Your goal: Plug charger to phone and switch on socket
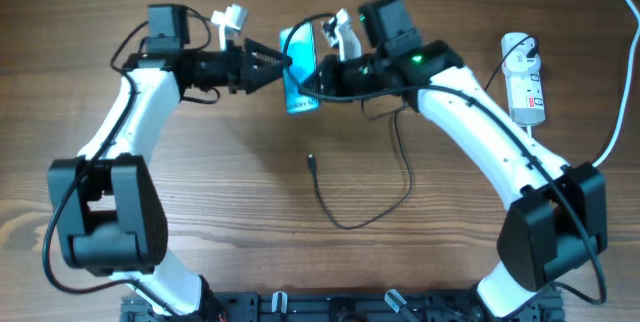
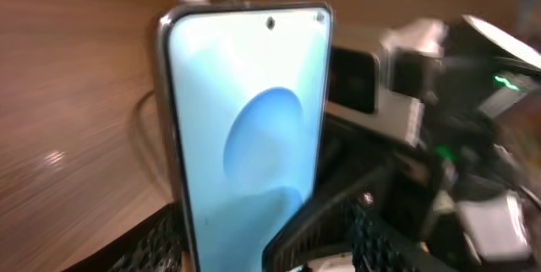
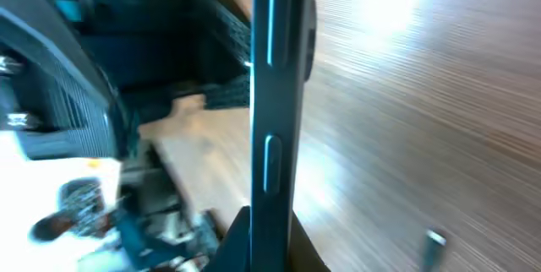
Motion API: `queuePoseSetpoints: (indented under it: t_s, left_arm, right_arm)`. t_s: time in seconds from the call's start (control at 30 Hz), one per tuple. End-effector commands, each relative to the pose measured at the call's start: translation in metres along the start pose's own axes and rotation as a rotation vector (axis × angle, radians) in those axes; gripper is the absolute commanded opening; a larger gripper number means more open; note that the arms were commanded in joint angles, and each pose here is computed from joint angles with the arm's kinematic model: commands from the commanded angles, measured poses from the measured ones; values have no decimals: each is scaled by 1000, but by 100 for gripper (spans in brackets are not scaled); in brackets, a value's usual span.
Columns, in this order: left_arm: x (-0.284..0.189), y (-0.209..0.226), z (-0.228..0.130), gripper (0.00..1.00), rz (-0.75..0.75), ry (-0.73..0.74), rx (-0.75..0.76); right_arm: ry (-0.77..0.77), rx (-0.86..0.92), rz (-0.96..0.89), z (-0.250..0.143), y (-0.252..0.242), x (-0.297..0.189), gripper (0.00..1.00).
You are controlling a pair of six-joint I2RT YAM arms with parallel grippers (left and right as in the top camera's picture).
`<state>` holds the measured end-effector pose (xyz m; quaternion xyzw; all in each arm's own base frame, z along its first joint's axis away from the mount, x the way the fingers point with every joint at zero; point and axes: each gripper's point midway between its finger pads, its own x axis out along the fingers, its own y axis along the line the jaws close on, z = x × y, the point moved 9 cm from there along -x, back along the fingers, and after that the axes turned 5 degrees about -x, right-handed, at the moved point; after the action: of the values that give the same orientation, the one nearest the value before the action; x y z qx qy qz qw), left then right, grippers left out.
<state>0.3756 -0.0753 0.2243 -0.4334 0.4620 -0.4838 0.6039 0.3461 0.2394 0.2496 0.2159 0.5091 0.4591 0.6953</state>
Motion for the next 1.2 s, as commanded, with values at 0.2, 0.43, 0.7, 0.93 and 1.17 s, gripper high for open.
queuePoseSetpoints:
  t_s: [0.2,0.43,0.7,0.93,1.17]
  left_arm:
    - [-7,-90,-3,61,-169,68,192]
    - [-18,-150,-12,60,-173,53,366]
    - [-26,-191,-22,56,-173,39,496]
    - [-26,-189,-22,42,-173,43,466]
    - [-26,-189,-22,25,-173,43,466]
  right_arm:
    - [-21,-218,327,15,45,-13,4]
    - [-74,-295,339,23,50,-15,4]
    - [-89,-392,424,28,61,-21,4]
    - [-67,-284,463,32,60,-30,4]
    - [-40,-255,492,31,59,-34,4]
